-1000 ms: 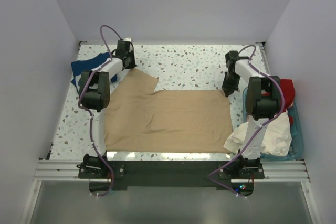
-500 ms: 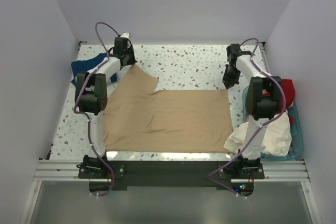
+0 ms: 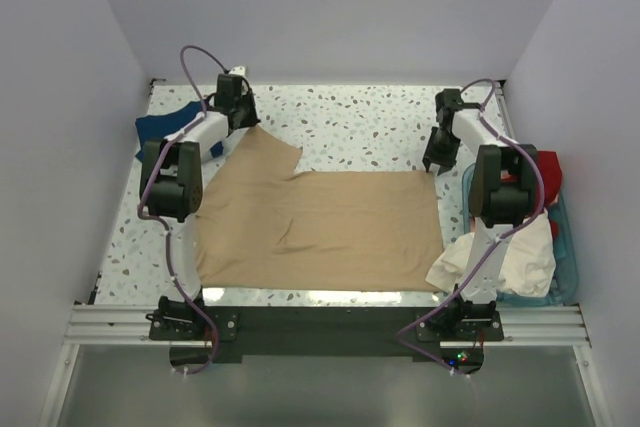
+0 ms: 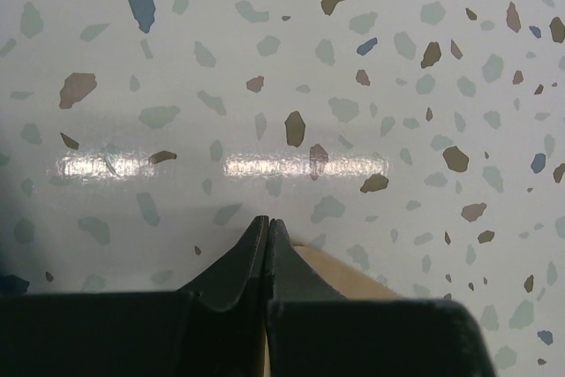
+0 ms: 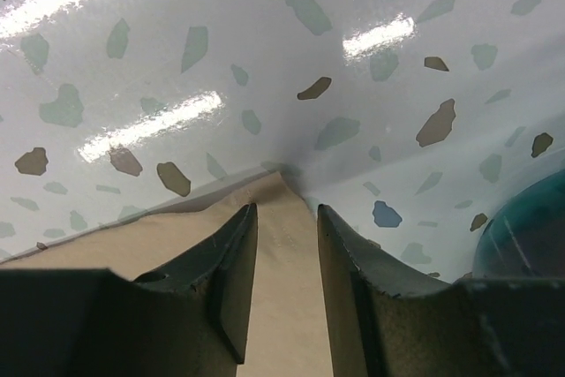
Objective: Fold and stack the t-shirts
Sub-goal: Fold the tshirt
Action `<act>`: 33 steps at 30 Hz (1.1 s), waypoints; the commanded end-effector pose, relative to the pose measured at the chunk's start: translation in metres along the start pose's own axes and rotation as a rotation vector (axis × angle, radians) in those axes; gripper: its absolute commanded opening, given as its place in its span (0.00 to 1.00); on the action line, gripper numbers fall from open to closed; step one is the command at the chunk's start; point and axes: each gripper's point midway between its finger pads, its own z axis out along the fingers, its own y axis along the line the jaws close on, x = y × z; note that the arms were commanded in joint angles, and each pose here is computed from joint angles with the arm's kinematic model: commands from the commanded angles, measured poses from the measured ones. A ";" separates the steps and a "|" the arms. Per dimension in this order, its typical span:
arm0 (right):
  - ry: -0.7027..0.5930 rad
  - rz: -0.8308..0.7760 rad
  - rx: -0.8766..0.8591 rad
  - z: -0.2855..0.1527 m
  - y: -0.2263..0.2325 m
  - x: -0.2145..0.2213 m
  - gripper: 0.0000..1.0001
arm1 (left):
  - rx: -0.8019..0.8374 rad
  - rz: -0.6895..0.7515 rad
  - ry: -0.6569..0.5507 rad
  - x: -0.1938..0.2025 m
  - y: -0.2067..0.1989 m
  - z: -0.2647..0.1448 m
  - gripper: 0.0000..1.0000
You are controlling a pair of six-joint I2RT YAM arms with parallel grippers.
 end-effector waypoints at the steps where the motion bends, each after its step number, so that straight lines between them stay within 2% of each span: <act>1: 0.003 -0.005 -0.026 0.013 0.003 -0.001 0.38 | 0.035 -0.007 -0.104 -0.039 -0.007 -0.023 0.00; 10: 0.029 -0.005 -0.021 0.035 0.004 0.006 0.33 | 0.032 -0.008 -0.096 -0.034 -0.004 -0.027 0.00; 13: 0.039 -0.008 -0.013 0.039 0.003 0.008 0.24 | 0.032 -0.009 -0.096 -0.034 -0.004 -0.028 0.00; 17: 0.035 -0.010 -0.004 0.039 0.002 0.007 0.02 | 0.039 -0.005 -0.102 -0.036 -0.005 -0.030 0.00; 18: 0.029 -0.008 0.000 0.038 0.001 0.004 0.00 | 0.042 -0.004 -0.106 -0.038 -0.004 -0.030 0.00; 33: -0.047 -0.022 0.025 0.015 0.008 -0.049 0.00 | 0.123 0.034 -0.168 -0.082 -0.010 -0.010 0.00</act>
